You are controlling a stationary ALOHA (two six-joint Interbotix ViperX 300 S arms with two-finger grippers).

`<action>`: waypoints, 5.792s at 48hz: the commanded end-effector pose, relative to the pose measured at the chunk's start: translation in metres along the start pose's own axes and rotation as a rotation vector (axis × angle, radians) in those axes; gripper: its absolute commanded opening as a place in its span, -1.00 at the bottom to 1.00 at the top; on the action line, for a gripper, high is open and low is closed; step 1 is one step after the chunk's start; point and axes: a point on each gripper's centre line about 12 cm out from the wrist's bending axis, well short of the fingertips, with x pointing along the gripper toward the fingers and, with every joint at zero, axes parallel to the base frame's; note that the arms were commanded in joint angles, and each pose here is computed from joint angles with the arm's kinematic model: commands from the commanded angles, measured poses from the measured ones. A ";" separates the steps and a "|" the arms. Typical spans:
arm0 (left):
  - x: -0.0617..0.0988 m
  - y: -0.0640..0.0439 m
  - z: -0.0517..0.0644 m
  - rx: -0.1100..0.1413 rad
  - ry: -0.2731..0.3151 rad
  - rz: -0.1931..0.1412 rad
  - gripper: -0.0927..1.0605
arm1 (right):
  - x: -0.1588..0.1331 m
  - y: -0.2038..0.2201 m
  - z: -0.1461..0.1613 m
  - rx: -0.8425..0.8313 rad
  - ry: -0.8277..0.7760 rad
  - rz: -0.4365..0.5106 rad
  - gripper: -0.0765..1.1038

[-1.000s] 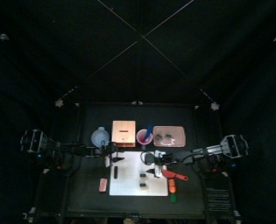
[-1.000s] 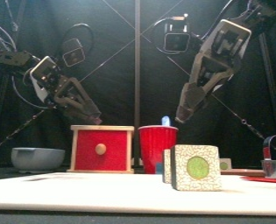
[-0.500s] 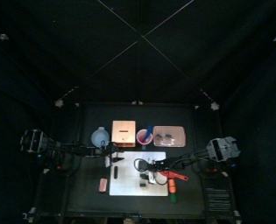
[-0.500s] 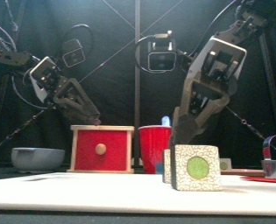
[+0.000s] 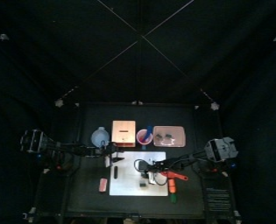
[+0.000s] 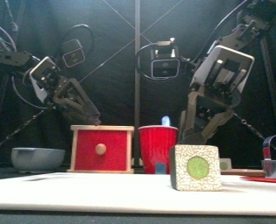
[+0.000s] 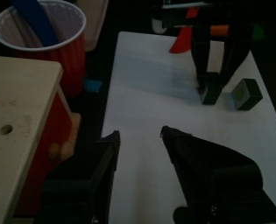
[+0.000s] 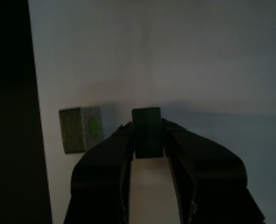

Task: Place sushi on board then cut the sushi with the knife then place the pieces on the plate
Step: Place the 4 sushi pieces on the plate

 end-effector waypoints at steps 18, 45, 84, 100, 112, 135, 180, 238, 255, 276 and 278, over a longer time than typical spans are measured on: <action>0.002 0.000 0.010 -0.003 -0.028 0.000 0.57 | -0.141 -0.151 -0.026 0.343 -0.171 -0.333 0.08; 0.002 0.001 0.010 -0.003 -0.028 0.002 0.57 | -0.123 -0.204 -0.103 0.578 -0.022 -0.468 0.31; 0.002 0.000 0.009 -0.011 -0.026 0.005 0.57 | -0.105 -0.066 -0.006 0.175 -0.241 -0.092 0.43; 0.002 0.001 0.010 -0.024 -0.028 0.009 0.57 | -0.060 0.020 0.012 0.038 -0.269 0.094 0.43; 0.002 0.001 0.009 -0.034 -0.024 0.011 0.57 | -0.018 0.068 0.014 0.012 -0.147 0.160 0.46; 0.002 0.000 0.008 -0.035 -0.020 0.010 0.57 | 0.022 0.075 0.009 -0.030 -0.027 0.133 0.56; 0.002 0.000 0.006 -0.032 -0.017 0.011 0.57 | -0.064 -0.067 0.010 0.139 -0.084 -0.111 0.22; 0.000 0.003 0.002 -0.030 -0.005 0.018 0.57 | -0.115 -0.260 -0.081 0.520 0.111 -0.555 0.47; 0.000 0.001 0.006 -0.026 -0.017 0.010 0.57 | -0.168 -0.236 -0.040 0.403 0.001 -0.592 0.52; -0.002 0.000 0.003 -0.026 -0.010 0.009 0.57 | -0.157 -0.114 0.006 0.040 -0.195 -0.323 0.52; -0.002 0.000 0.003 -0.023 -0.010 0.008 0.57 | -0.153 -0.100 0.010 -0.009 -0.214 -0.288 0.52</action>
